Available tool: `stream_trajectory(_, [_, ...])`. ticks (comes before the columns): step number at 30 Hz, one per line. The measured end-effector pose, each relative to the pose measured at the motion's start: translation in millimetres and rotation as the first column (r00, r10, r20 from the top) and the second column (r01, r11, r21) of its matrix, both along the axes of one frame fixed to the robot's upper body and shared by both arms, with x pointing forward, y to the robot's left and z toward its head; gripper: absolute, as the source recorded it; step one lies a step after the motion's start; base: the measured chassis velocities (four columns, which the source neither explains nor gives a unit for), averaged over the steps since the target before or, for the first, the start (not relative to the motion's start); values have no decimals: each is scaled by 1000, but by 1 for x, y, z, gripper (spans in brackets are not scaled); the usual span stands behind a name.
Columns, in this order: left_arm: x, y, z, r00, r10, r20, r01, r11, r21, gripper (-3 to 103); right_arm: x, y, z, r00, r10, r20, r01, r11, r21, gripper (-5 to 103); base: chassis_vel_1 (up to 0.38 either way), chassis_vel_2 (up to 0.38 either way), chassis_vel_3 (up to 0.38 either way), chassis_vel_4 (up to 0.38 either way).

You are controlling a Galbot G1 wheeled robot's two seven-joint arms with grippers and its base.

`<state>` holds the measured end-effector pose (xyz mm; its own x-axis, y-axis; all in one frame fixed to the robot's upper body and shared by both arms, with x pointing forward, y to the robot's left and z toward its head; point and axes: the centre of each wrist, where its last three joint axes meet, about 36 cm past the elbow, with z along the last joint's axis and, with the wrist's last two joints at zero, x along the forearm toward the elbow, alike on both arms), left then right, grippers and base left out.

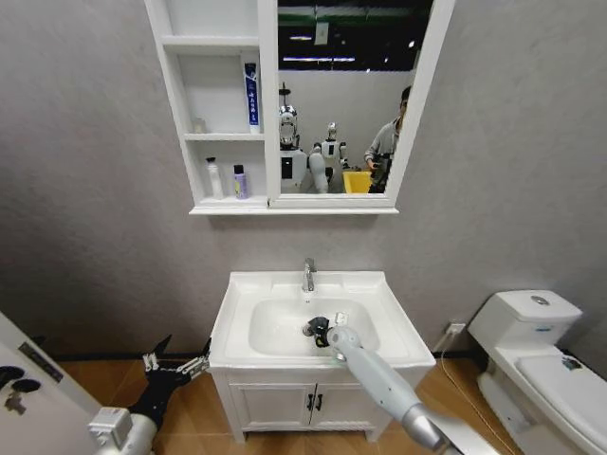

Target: Move facial cleanser and shampoo from washbasin to cabinet, then wipe washbasin with towel.

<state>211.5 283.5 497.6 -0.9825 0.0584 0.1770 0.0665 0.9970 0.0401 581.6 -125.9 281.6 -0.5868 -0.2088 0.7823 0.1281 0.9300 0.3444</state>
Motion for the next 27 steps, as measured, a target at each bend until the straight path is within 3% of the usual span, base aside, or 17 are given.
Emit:
stream_trajectory(3, [0, 0, 0, 1000, 0, 0, 0, 1000, 0, 100, 4, 53, -1, 999, 41, -10, -40, 997, 64, 2, 0, 0, 0, 0])
stream_trajectory(4, [0, 0, 0, 1000, 0, 0, 0, 1000, 0, 100, 4, 53, -1, 999, 41, -10, -40, 997, 64, 2, 0, 0, 0, 0])
stream_trajectory(6, [0, 0, 0, 1000, 0, 0, 0, 1000, 0, 100, 0, 83, 6, 998, 66, -3, -65, 991, 115, 2, 0, 0, 0, 0])
stream_trajectory(9, [0, 0, 0, 1000, 0, 0, 0, 1000, 0, 100, -2, 87, 10, 998, 65, 2, -64, 990, 124, 2, 0, 0, 0, 0])
stream_trajectory(12, [0, 0, 0, 1000, 0, 0, 0, 1000, 0, 100, -2, 70, 9, 999, 47, 22, -49, 996, 72, 2, 0, 0, 0, 0])
stream_trajectory(15, [0, 0, 0, 1000, 0, 0, 0, 1000, 0, 100, -2, 8, 4, 999, -27, 45, 30, 997, -70, 2, 0, 0, 0, 0])
stream_trajectory(16, [0, 0, 0, 1000, 0, 0, 0, 1000, 0, 100, -2, 8, 4, 999, -27, 45, 30, 997, -70, 2, 0, 0, 0, 0])
stream_trajectory(18, [0, 0, 0, 1000, 0, 0, 0, 1000, 0, 100, -6, -28, 0, 997, -56, 55, 63, 990, -129, 2, 0, 0, 0, 0])
stream_trajectory(22, [0, 0, 0, 1000, 0, 0, 0, 1000, 0, 100, -9, -48, 0, 995, -71, 72, 81, 984, -159, 2, 0, 0, 0, 0])
stream_trajectory(27, [0, 0, 0, 1000, 0, 0, 0, 1000, 0, 100, -19, -69, 40, 977, -66, 204, 95, 986, -135, 2, 0, 0, 0, 0])
